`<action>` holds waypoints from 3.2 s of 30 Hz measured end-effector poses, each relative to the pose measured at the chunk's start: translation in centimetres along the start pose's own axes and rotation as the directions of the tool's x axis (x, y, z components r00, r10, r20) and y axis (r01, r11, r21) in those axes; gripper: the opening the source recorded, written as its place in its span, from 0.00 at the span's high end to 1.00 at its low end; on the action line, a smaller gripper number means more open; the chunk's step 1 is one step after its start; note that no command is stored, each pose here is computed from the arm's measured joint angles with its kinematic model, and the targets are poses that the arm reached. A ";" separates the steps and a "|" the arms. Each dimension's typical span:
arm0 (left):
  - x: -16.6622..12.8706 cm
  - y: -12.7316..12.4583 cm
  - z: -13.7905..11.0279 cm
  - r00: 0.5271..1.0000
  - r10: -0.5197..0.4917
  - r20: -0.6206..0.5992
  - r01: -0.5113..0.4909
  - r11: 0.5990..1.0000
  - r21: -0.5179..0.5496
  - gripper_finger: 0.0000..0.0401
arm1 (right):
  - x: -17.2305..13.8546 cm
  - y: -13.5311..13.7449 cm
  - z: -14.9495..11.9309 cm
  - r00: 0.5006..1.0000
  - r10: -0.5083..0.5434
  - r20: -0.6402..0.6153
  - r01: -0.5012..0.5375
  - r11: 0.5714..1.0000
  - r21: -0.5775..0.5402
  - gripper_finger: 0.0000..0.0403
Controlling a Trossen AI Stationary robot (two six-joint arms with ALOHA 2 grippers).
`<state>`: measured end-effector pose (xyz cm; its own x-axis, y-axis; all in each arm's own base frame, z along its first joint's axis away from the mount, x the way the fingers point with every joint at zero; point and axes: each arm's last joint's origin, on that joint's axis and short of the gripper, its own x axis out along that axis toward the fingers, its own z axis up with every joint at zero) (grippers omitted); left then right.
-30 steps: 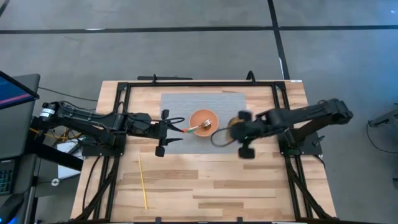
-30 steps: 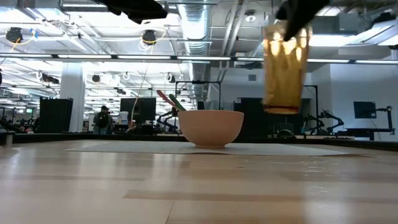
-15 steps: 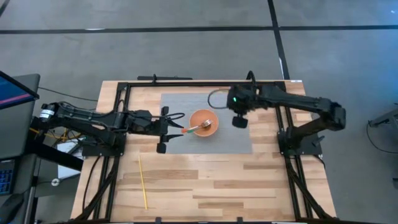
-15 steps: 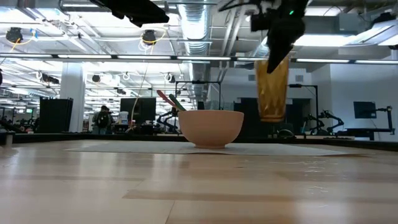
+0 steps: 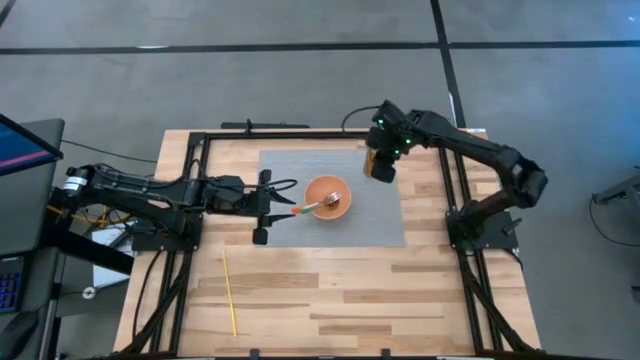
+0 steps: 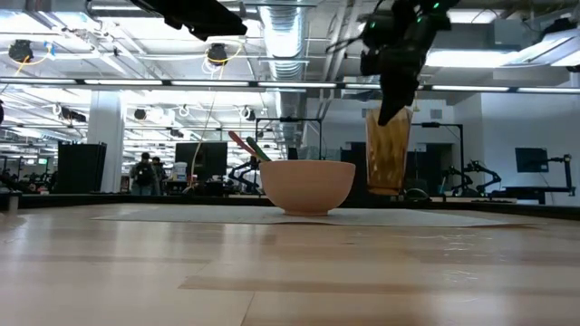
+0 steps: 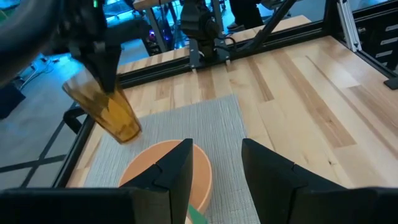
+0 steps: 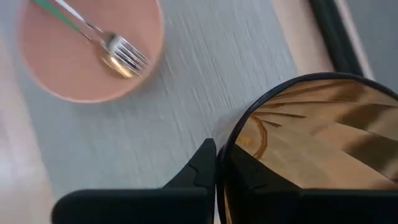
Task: Pick & Place Utensil
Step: Put the brown cup to the top right of the light orange bowl on the gray placemat, then put the yellow straw into the brown cup
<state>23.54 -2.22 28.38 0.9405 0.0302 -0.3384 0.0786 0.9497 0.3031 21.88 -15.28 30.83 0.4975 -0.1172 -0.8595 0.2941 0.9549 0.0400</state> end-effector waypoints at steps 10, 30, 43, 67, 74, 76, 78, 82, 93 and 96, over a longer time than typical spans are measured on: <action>0.0 0.0 0.0 1.000 0.000 0.000 0.000 1.000 -0.003 0.65 | 3.7 -0.3 0.6 0.994 0.071 -0.082 -0.074 0.996 -0.039 0.96; 0.0 0.0 -0.1 1.000 -0.005 -0.009 0.003 0.978 -0.211 0.65 | 0.2 1.5 0.4 0.998 0.057 0.018 -0.057 0.998 -0.012 0.81; -2.3 -4.2 -4.7 0.787 -0.350 -0.508 -0.195 0.641 -0.743 0.65 | -5.5 6.0 -0.7 0.974 0.114 0.197 -0.101 0.992 -0.076 0.81; -6.3 -9.0 -12.7 0.418 -0.347 -0.840 -0.848 0.181 -0.497 0.65 | -1.9 15.2 0.9 0.930 0.349 0.120 -0.309 0.914 -0.262 0.81; -5.4 -9.4 -14.7 0.482 -0.384 -0.788 -0.819 0.124 -0.561 0.65 | 0.8 16.4 2.1 0.923 0.365 0.119 -0.320 0.903 -0.288 0.81; -5.2 -9.6 -15.2 0.504 -0.395 -0.768 -0.804 0.109 -0.584 0.65 | 1.5 16.6 2.3 0.926 0.362 0.109 -0.316 0.899 -0.303 0.81; -5.3 -9.7 -15.8 0.498 -0.399 -0.770 -0.815 0.086 -0.572 0.65 | 2.1 16.7 2.5 0.926 0.363 0.107 -0.316 0.897 -0.310 0.81; -5.5 -9.7 -16.4 0.479 -0.406 -0.778 -0.831 0.078 -0.551 0.65 | 3.1 16.8 2.8 0.927 0.360 0.099 -0.316 0.898 -0.308 0.81; -5.4 -9.7 -16.5 0.488 -0.385 -0.783 -0.811 0.133 -0.570 0.79 | 3.5 16.8 2.8 0.928 0.360 0.090 -0.318 0.897 -0.307 0.81; -5.2 -9.6 -16.0 0.517 -0.372 -0.771 -0.786 0.149 -0.600 0.87 | 3.4 16.8 2.9 0.927 0.362 0.096 -0.318 0.897 -0.309 0.81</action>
<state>12.56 -6.50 12.96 0.2025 -0.0976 -0.9744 -0.9260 0.3046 -0.2229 30.89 -0.40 30.02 0.6458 0.2106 -0.7339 -0.1462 0.9775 0.1518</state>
